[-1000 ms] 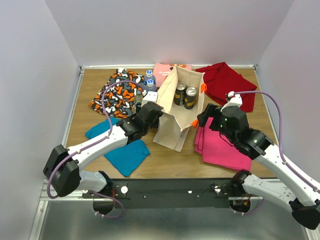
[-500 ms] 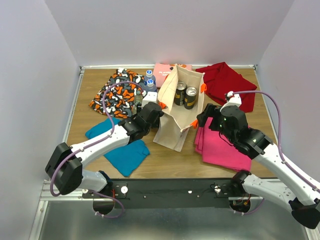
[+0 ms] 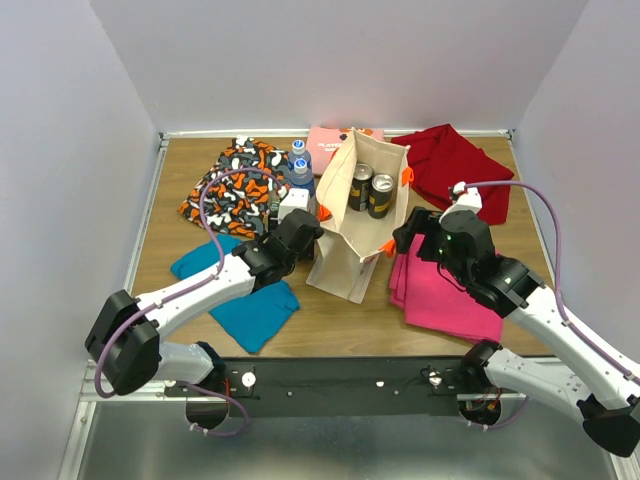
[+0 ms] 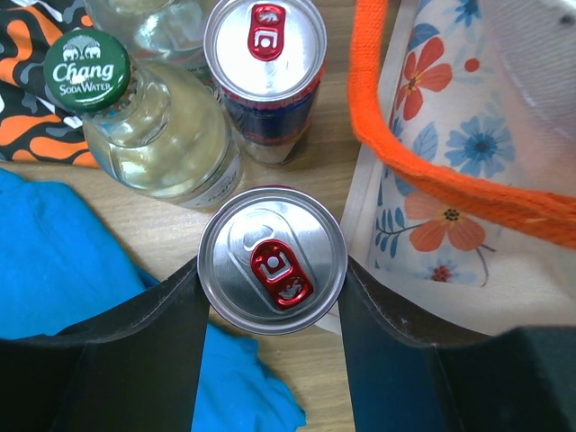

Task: Take the beverage out of the canvas bag
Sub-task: Place the drink at the center of the board.

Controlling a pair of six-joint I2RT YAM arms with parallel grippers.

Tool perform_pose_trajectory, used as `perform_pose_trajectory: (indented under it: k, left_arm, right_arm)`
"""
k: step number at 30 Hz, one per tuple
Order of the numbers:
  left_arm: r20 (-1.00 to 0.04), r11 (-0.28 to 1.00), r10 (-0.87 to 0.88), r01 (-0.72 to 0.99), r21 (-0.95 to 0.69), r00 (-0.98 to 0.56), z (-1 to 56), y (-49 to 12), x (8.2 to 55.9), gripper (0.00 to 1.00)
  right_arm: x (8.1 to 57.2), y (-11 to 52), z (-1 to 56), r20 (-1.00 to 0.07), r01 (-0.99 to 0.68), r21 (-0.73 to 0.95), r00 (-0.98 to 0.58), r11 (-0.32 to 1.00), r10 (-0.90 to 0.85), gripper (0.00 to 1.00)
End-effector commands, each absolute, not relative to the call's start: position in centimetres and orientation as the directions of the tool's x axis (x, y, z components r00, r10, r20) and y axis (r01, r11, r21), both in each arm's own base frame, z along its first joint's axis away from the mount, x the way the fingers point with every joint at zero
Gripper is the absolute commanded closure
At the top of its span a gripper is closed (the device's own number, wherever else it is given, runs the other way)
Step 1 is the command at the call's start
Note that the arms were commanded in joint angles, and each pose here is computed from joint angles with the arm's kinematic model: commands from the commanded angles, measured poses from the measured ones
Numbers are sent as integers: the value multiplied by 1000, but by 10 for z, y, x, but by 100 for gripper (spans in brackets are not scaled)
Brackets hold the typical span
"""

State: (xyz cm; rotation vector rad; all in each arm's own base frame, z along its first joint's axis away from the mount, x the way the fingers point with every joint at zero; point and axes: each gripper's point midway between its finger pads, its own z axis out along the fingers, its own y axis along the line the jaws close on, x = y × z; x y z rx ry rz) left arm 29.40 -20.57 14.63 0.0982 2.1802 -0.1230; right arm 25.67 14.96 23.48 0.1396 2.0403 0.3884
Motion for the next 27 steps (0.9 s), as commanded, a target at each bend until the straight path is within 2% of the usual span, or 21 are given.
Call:
perform_pose_trajectory:
  k: [1, 17, 27]
  left_arm:
    - [-841, 997, -16, 56, -55, -540, 153, -194, 298, 100]
    - [-902, 991, -96, 45, -127, -420, 221, -178, 293, 100]
    - [-886, 990, -88, 56, -127, -455, 198, -187, 294, 100]
  right_arm:
    - [255, 148, 235, -836, -63, 332, -482, 941, 263, 0]
    - [255, 150, 232, -831, -67, 338, -489, 939, 265, 0]
    - [256, 150, 235, -834, -68, 337, -484, 939, 264, 0]
